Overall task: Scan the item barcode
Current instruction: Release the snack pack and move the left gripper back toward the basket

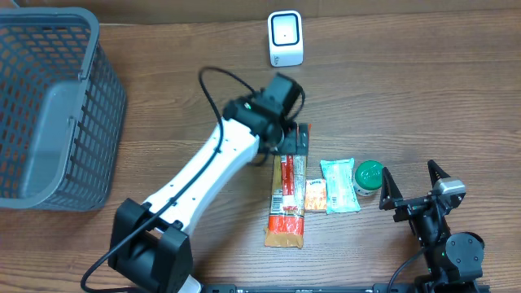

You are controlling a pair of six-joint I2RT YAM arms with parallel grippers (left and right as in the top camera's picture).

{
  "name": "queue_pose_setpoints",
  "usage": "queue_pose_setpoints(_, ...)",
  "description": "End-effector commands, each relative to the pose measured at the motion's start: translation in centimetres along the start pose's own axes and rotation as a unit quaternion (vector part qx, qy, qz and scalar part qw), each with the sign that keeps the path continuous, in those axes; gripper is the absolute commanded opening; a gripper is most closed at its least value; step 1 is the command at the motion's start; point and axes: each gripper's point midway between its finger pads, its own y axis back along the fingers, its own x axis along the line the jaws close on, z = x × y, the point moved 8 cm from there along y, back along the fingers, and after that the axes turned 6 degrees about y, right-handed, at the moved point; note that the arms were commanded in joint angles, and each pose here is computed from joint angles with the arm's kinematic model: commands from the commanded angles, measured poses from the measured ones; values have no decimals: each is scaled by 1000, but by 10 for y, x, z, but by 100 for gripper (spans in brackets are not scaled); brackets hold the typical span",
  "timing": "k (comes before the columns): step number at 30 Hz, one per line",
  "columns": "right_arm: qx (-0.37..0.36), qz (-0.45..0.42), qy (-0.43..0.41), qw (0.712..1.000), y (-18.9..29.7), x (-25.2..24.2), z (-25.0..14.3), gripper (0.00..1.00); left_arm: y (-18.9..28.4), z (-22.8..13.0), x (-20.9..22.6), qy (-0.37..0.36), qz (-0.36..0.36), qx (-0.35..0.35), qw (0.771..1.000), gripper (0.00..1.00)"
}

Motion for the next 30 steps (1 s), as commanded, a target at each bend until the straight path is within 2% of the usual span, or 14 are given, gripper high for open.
queue_pose_setpoints(1, -1, -2, -1, 1000, 0, -1, -2, 100, 31, 29, 15, -11, 30, -43, 999, 100)
queue_pose_setpoints(6, -1, -2, -1, 1000, 0, -1, -2, 100, 61, 51, 52, 29, 77, -62, 995, 99)
queue_pose_setpoints(11, -1, -2, -1, 1000, 0, -1, -2, 100, 70, 62, 96, 67, 131, -63, 987, 100)
queue_pose_setpoints(14, -1, -2, -1, 1000, 0, -1, -2, 100, 76, 68, 142, 119, 180, -62, 974, 100)
queue_pose_setpoints(18, -1, -2, -1, 1000, 0, -1, -2, 100, 83, 71, 179, 164, 210, -61, 962, 100)
queue_pose_setpoints(24, -1, -2, -1, 1000, 0, -1, -2, 100, 90, 70, 220, 218, 229, -56, 947, 100)
queue_pose_setpoints(30, -1, -2, -1, 1000, 0, -1, -2, 100, 92, 69, 232, 240, 216, -52, 945, 100)
